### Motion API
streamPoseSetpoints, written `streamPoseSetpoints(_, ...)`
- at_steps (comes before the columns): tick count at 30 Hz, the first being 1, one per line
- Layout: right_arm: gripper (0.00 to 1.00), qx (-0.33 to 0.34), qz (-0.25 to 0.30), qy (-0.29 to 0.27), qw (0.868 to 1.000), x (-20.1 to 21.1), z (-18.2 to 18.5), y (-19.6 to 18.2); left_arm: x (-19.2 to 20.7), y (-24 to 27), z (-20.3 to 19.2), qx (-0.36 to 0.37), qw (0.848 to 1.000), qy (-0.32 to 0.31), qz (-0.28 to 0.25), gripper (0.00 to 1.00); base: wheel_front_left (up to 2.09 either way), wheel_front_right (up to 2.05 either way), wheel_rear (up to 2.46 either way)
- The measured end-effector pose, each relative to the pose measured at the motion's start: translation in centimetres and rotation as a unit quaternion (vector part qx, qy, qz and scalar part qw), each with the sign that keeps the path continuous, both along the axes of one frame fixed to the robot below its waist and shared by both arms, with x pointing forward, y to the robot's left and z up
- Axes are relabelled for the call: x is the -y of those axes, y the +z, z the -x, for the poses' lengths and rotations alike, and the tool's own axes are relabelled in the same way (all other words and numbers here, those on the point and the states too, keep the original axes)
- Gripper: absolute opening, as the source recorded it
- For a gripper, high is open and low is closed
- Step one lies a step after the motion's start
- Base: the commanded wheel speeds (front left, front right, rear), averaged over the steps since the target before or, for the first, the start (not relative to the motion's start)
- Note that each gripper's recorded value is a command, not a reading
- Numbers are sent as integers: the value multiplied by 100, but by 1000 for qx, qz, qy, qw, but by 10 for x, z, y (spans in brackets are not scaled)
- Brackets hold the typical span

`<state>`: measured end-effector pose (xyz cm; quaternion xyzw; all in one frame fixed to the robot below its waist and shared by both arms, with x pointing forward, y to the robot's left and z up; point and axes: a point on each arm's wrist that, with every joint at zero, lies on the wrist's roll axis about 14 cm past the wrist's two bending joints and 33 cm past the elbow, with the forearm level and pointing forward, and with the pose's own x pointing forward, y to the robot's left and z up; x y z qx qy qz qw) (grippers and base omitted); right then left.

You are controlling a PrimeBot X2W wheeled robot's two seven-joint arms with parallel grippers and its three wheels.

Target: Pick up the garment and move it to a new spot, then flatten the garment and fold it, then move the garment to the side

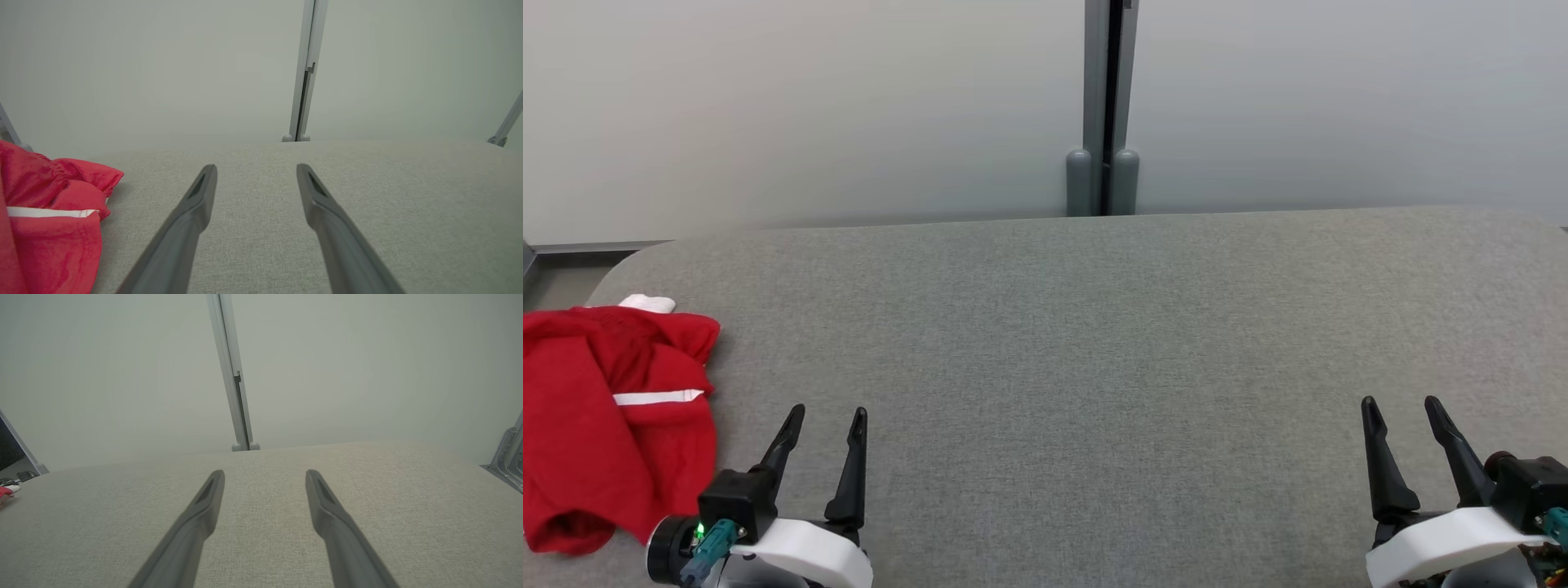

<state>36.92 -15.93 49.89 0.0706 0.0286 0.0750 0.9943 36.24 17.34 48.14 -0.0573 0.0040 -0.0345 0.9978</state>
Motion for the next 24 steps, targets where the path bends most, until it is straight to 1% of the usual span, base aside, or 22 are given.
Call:
streamPoseSetpoints(4, 100, 2, 4, 16, 1000, -9, -5, 2, -8, 6, 1, 8, 1000, 13, 1, 100, 0, 0, 0)
streamPoseSetpoints(7, 100, 8, 9, 38, 999, -23, -11, 6, -20, 8, 6, 12, 999, 32, 3, 100, 0, 0, 0)
streamPoseSetpoints(13, 100, 13, 23, 107, 994, -70, -23, 12, -57, 17, 22, 25, 996, 90, 3, 100, 0, 0, 0)
streamPoseSetpoints(18, 100, 18, 26, 173, 984, -118, -27, 15, -95, 21, 47, 31, 988, 151, -2, 100, 0, 0, 0)
streamPoseSetpoints(24, 100, 18, 24, 245, 969, -171, -26, 16, -138, 22, 85, 30, 973, 227, -7, 100, 0, 0, 0)
